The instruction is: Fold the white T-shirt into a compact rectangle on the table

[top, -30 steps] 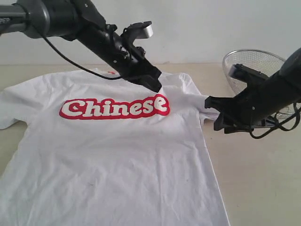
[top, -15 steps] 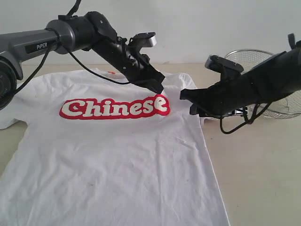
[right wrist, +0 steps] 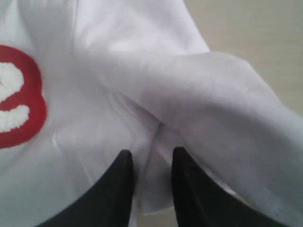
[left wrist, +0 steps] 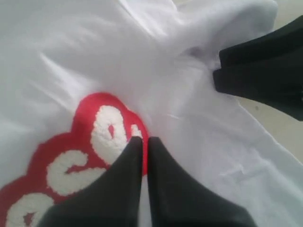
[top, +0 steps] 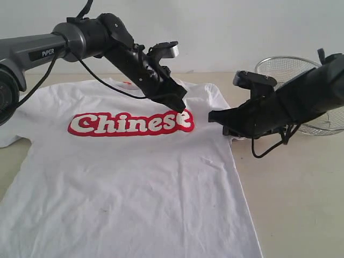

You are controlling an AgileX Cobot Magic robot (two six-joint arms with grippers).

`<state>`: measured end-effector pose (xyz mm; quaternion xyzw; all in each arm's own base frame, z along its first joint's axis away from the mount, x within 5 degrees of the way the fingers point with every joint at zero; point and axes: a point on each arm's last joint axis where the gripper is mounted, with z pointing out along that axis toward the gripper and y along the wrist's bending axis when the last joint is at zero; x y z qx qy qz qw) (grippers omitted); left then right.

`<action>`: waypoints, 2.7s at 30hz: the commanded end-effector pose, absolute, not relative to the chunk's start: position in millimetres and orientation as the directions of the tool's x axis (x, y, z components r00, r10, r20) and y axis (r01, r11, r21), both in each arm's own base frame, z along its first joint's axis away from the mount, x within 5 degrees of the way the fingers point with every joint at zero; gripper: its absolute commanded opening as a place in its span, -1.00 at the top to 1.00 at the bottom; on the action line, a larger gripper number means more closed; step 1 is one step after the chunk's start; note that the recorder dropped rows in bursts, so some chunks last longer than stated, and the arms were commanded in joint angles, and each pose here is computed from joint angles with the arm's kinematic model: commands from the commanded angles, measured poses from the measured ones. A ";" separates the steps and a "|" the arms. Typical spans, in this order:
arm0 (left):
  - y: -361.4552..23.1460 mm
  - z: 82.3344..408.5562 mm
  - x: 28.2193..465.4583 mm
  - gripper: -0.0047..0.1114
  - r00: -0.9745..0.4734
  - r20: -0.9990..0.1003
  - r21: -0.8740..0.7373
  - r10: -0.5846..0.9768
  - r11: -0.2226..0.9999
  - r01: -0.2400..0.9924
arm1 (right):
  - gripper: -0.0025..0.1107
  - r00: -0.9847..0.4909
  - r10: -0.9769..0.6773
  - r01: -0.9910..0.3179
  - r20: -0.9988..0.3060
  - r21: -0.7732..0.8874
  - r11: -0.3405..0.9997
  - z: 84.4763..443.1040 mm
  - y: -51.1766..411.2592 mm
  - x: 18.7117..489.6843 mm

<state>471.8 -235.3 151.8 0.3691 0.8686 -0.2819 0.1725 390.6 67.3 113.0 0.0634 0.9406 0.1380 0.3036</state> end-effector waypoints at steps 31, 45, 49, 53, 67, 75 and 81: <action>-233.7 154.3 469.7 0.84 -0.677 -0.483 -0.371 0.555 0.570 0.733 | 0.18 -0.783 0.100 -0.064 -0.614 0.239 0.969 129.2 67.0 391.6; -233.7 154.3 469.6 0.84 -0.681 -0.480 -0.374 0.553 0.573 0.729 | 0.21 -0.794 0.149 -0.027 -0.589 0.279 0.960 128.7 38.3 393.3; -233.7 154.3 469.6 0.84 -0.681 -0.480 -0.374 0.553 0.573 0.729 | 0.52 -0.796 0.110 -0.065 -0.595 0.265 0.962 128.6 42.3 392.6; -233.7 154.3 469.6 0.84 -0.681 -0.480 -0.374 0.553 0.573 0.729 | 0.84 -0.803 0.105 -0.079 -0.587 0.279 0.957 128.5 44.2 391.7; -233.7 154.3 469.6 0.84 -0.681 -0.480 -0.374 0.553 0.573 0.729 | 0.88 -0.826 0.086 -0.065 -0.557 0.246 0.967 105.4 42.1 392.6; -233.6 154.3 469.3 0.84 -0.681 -0.479 -0.375 0.554 0.572 0.730 | 0.88 -0.833 0.033 -0.082 -0.552 0.183 0.980 93.7 38.5 392.8; -233.6 154.2 469.1 0.84 -0.681 -0.477 -0.376 0.556 0.571 0.730 | 0.89 -0.829 0.011 -0.073 -0.559 0.128 0.989 87.9 30.7 394.3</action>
